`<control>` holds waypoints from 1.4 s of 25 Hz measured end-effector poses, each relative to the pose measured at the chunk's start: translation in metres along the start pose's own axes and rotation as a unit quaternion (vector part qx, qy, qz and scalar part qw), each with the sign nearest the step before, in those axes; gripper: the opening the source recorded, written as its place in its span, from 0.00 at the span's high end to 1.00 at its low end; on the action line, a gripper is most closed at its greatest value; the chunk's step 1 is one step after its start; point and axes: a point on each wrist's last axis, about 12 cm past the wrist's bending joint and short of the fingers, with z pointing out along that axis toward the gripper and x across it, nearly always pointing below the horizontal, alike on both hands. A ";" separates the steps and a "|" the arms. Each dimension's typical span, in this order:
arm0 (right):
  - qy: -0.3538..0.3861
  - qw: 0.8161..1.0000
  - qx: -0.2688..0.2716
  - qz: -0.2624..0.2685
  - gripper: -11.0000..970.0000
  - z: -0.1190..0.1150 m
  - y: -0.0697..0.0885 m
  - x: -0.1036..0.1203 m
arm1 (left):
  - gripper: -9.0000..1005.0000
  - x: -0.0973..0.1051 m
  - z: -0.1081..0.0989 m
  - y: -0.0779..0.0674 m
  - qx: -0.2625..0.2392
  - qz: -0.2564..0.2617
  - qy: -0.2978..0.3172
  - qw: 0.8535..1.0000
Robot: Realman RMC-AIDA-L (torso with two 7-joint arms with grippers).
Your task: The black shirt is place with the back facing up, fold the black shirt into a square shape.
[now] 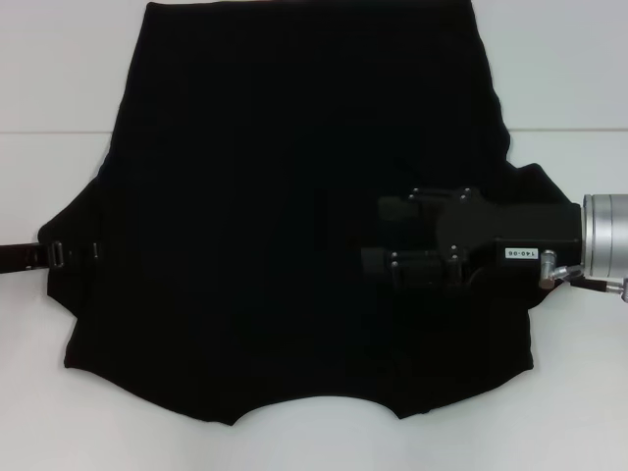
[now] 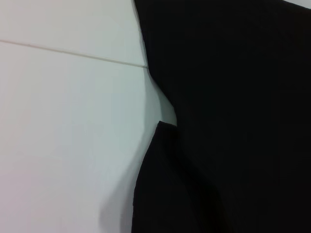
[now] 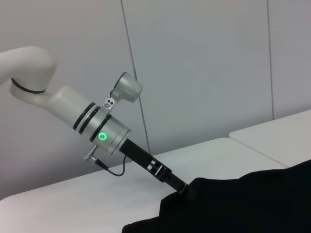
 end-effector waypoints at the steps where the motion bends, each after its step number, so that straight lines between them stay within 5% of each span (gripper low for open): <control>1: 0.000 1.000 0.000 0.000 0.15 0.000 0.000 0.000 | 0.14 0.000 0.000 0.000 0.000 0.002 0.001 1.000; 9: 0.000 1.000 0.000 -0.001 0.15 0.000 0.000 0.000 | 0.28 0.001 0.001 0.001 -0.011 0.005 -0.002 1.000; 25: -0.009 1.000 0.000 0.001 0.15 0.000 0.000 -0.002 | 0.98 0.000 0.000 0.007 -0.032 0.012 -0.004 0.999; 35: -0.026 1.000 0.012 0.006 0.15 0.003 -0.002 -0.004 | 0.99 -0.002 -0.003 0.010 -0.038 0.013 -0.005 0.999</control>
